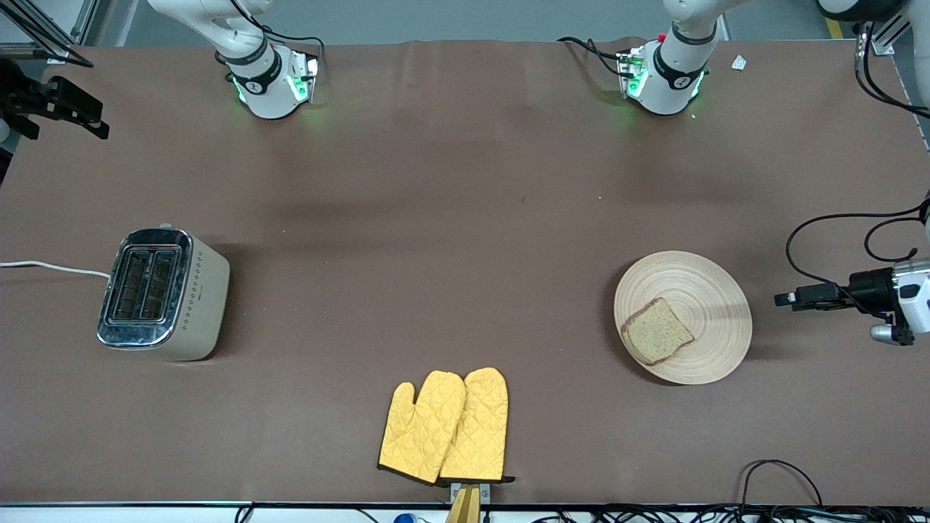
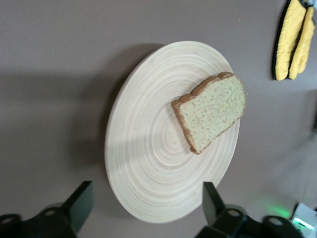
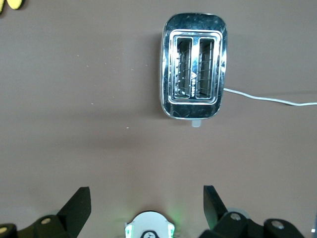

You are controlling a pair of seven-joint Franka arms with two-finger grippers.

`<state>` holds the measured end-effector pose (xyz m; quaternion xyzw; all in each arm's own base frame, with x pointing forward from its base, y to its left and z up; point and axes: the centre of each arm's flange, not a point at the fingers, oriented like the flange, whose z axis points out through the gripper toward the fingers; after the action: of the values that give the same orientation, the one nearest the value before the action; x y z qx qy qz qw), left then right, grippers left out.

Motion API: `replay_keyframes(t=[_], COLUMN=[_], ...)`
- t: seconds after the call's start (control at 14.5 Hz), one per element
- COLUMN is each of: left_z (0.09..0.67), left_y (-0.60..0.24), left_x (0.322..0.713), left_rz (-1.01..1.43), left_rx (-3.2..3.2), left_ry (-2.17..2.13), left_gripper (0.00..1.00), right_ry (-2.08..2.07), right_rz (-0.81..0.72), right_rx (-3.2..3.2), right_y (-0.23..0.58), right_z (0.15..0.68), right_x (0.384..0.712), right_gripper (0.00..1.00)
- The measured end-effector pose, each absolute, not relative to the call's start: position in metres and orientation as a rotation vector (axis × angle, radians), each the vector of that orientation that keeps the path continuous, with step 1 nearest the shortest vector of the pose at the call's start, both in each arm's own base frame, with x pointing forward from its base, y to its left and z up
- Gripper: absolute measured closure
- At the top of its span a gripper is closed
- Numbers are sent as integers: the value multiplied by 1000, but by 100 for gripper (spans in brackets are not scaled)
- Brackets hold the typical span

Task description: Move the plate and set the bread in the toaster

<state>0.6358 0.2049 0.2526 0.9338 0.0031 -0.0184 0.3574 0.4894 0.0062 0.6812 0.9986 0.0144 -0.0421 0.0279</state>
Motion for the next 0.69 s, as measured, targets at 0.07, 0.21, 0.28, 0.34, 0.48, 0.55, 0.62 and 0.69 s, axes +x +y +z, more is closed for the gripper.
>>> replay_keyframes(t=[0.07,0.21,0.28,0.34,0.48,0.55,0.62,0.69], left_z=[238,217,208,201,189,184,180,176], left_y=[208,207,207,207,210,211,211,210], left_x=[634,633,632,631,630,631,632,633], left_rz=[-34,-24,-28,-31,-35,-33,-30,-30], left_rx=[2377,2334,2321,2312,2301,2294,2286,2281], left_ry=[5,2,10,12,16,22,28,30], left_gripper=[9,20,20,23,28,28,34,37], right_ry=[58,68,68,67,61,58,56,54], right_rz=[-124,-111,-100,-85,-62,-52,-47,-45], right_rx=[3073,3071,3072,3073,3074,3075,3075,3076], right_y=[11,15,15,15,13,12,11,10], right_z=[683,685,686,687,688,688,689,689], right_x=[488,487,488,489,491,491,492,492], right_gripper=[0,0,0,0,0,0,0,0])
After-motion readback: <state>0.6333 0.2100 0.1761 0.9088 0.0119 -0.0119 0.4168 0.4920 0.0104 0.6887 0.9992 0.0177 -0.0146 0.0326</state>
